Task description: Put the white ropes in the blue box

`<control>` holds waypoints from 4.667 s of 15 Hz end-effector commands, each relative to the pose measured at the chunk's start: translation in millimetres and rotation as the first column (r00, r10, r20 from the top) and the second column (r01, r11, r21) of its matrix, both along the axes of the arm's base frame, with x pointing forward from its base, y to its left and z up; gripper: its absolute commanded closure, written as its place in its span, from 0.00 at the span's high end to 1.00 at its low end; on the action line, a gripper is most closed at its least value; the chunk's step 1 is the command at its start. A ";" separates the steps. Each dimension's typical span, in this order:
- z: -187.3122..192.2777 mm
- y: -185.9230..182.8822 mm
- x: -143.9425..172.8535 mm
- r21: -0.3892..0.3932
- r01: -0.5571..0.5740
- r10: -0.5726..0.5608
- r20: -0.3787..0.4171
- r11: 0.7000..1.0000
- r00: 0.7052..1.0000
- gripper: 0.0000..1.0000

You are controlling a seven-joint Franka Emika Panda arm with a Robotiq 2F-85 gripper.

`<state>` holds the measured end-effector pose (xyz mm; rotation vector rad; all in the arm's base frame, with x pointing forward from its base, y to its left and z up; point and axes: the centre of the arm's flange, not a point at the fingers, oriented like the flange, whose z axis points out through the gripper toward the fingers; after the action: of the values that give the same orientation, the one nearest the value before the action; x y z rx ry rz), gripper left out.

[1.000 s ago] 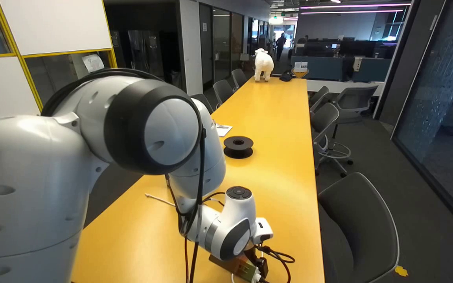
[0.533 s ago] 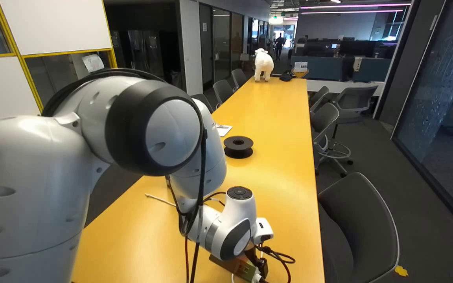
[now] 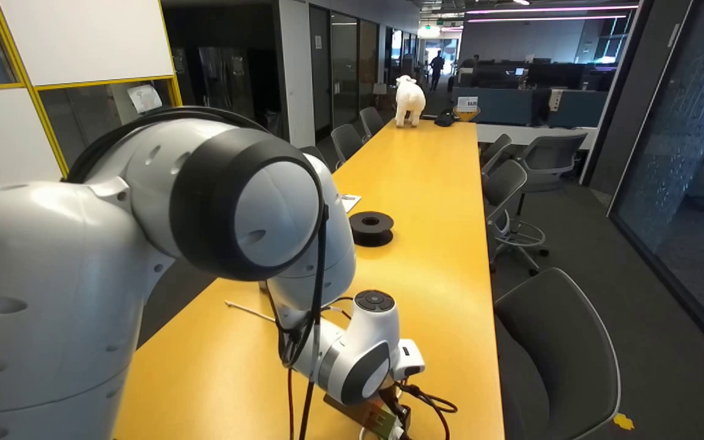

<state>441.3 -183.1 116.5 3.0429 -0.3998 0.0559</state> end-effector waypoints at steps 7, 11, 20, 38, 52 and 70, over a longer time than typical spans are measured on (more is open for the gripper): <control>-3.4 32.7 29.6 0.109 -0.120 0.117 0.032 0.987 0.993 0.00; 3.0 70.5 59.0 0.144 -0.246 0.241 0.055 0.958 0.969 0.00; 26.3 173.0 103.2 0.175 -0.462 0.456 0.075 0.869 0.887 0.00; 9.3 290.5 157.2 0.044 0.167 -0.164 -0.076 0.985 0.984 0.00; 13.5 280.6 171.4 -0.058 0.362 -0.366 -0.157 0.930 0.917 1.00; 51.0 264.8 195.7 -0.001 0.812 -0.806 -0.122 0.583 0.579 1.00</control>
<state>628.6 75.2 169.0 2.6548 -1.6058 -0.1757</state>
